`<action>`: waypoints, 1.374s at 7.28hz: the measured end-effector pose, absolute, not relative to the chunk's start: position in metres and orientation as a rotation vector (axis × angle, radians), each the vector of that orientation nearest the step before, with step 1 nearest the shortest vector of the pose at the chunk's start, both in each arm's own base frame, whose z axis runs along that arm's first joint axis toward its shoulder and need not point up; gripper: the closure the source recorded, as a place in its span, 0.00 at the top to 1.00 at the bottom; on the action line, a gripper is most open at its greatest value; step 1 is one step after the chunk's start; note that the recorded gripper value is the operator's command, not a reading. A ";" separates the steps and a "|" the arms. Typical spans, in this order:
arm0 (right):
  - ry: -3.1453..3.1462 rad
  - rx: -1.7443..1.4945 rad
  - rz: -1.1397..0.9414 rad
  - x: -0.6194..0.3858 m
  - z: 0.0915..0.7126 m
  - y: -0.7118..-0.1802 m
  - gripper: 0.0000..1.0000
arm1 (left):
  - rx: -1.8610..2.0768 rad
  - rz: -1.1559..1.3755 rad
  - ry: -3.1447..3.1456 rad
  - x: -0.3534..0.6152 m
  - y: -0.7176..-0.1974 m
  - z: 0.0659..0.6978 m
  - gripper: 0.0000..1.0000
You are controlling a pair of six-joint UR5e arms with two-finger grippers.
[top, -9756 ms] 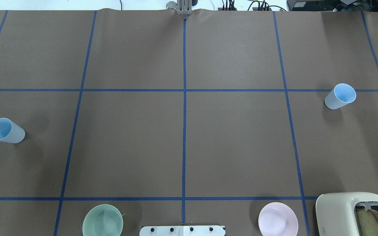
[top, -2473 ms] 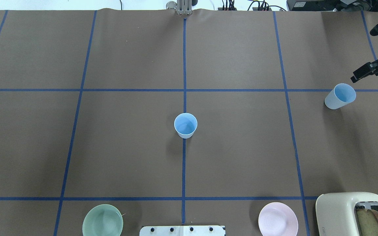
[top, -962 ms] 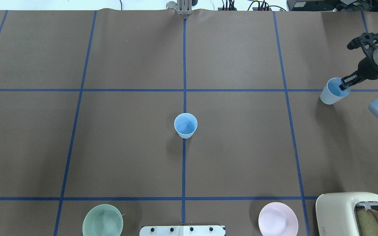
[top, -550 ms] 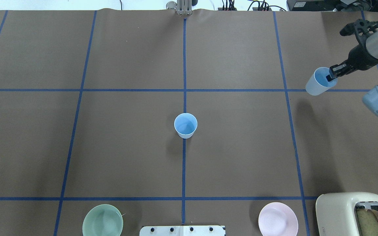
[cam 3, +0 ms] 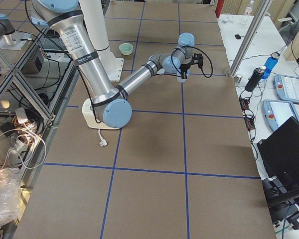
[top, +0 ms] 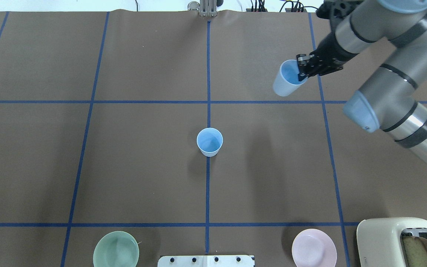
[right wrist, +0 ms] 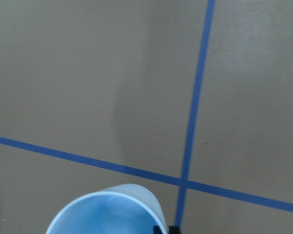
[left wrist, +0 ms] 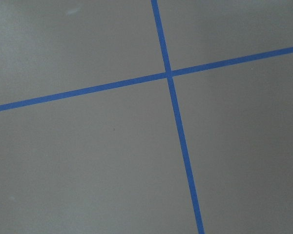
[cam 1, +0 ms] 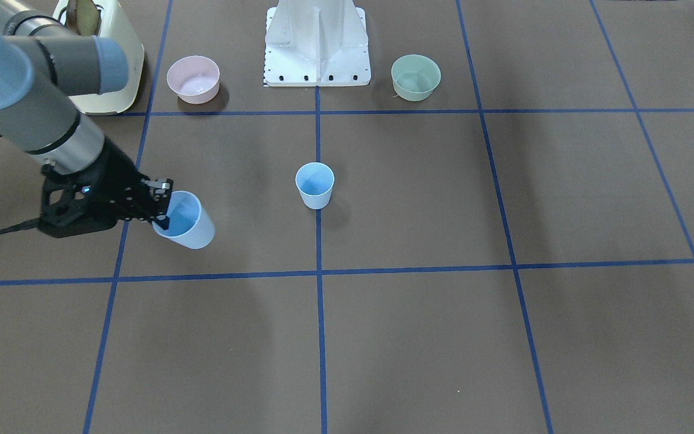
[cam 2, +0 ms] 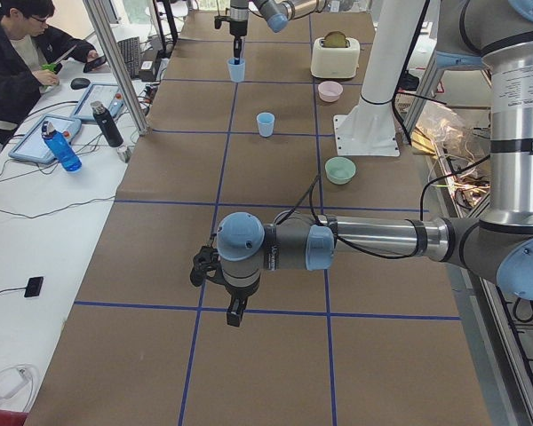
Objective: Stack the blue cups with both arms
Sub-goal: 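Carry the cup with the right gripper over the center cup and lower it in, then open the right gripper and lift the right arm away from the stack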
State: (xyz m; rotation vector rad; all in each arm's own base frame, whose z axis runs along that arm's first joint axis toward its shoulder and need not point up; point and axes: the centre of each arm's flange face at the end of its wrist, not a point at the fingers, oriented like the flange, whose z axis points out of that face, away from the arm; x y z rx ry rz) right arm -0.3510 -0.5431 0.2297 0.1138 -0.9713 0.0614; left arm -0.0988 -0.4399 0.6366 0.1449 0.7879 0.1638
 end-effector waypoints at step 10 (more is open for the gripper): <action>-0.698 0.059 0.217 -0.552 0.138 -0.411 0.06 | 0.121 0.159 0.792 -0.097 -0.426 0.650 0.98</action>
